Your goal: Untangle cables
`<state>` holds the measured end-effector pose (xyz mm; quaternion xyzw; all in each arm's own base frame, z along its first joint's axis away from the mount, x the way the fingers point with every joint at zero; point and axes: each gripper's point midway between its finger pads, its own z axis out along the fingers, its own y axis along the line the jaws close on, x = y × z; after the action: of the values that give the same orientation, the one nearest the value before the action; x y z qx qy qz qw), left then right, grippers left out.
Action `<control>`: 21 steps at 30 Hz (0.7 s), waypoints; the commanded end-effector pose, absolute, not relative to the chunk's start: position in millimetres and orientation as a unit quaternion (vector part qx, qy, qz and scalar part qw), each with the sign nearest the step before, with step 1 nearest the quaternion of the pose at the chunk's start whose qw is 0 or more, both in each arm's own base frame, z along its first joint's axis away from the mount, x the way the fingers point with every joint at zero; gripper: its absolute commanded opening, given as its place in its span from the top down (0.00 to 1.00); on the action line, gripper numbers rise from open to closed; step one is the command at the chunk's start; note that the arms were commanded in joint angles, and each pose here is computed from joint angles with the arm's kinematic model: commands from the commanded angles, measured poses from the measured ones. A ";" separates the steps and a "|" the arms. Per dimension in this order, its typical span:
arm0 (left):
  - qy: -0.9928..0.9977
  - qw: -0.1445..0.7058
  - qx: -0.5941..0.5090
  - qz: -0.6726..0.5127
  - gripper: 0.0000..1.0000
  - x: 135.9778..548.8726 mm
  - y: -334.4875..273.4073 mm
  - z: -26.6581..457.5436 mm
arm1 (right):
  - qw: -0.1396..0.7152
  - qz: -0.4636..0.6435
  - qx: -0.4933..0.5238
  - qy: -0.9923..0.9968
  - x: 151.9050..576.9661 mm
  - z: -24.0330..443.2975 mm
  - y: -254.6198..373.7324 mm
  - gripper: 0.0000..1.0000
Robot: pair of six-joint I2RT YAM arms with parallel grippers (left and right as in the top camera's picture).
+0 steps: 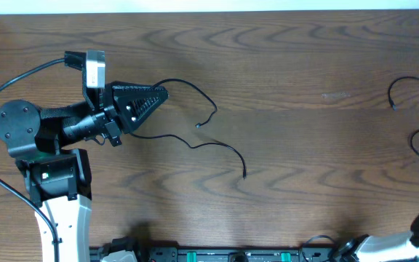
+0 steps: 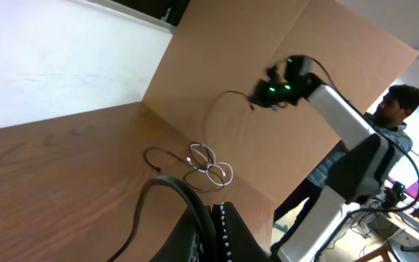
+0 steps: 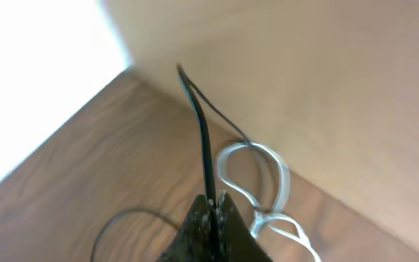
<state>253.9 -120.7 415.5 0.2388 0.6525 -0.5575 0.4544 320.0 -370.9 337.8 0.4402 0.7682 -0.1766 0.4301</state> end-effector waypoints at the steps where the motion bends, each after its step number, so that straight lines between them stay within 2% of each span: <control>1: 0.651 0.451 0.247 -0.558 0.93 251.6 -121.8 412.3 | 0.393 -0.120 0.538 0.736 303.2 292.9 -388.8 0.99; 2: 0.651 0.451 0.247 -0.558 0.93 251.6 -121.8 412.3 | 0.387 -0.106 0.547 0.735 300.0 285.2 -390.9 0.80; 5: 0.651 0.451 0.247 -0.558 0.93 251.6 -121.8 412.3 | 0.361 -0.083 0.558 0.743 298.2 259.7 -394.0 0.07; 6: 0.651 0.451 0.247 -0.558 0.93 251.6 -121.8 412.3 | 0.347 -0.078 0.562 0.747 298.4 249.2 -393.6 0.01; 13: 0.651 0.451 0.247 -0.558 0.93 251.6 -121.8 412.3 | 0.262 -0.021 0.571 0.778 316.0 187.2 -367.6 0.01; 21: 0.651 0.451 0.247 -0.558 0.93 251.6 -121.8 412.3 | 0.189 0.021 0.529 0.827 344.2 154.4 -309.5 0.01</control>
<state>254.0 -120.7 415.5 0.2387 0.6525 -0.5574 0.4545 328.9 -334.3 163.2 0.5487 0.8098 0.0001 0.2077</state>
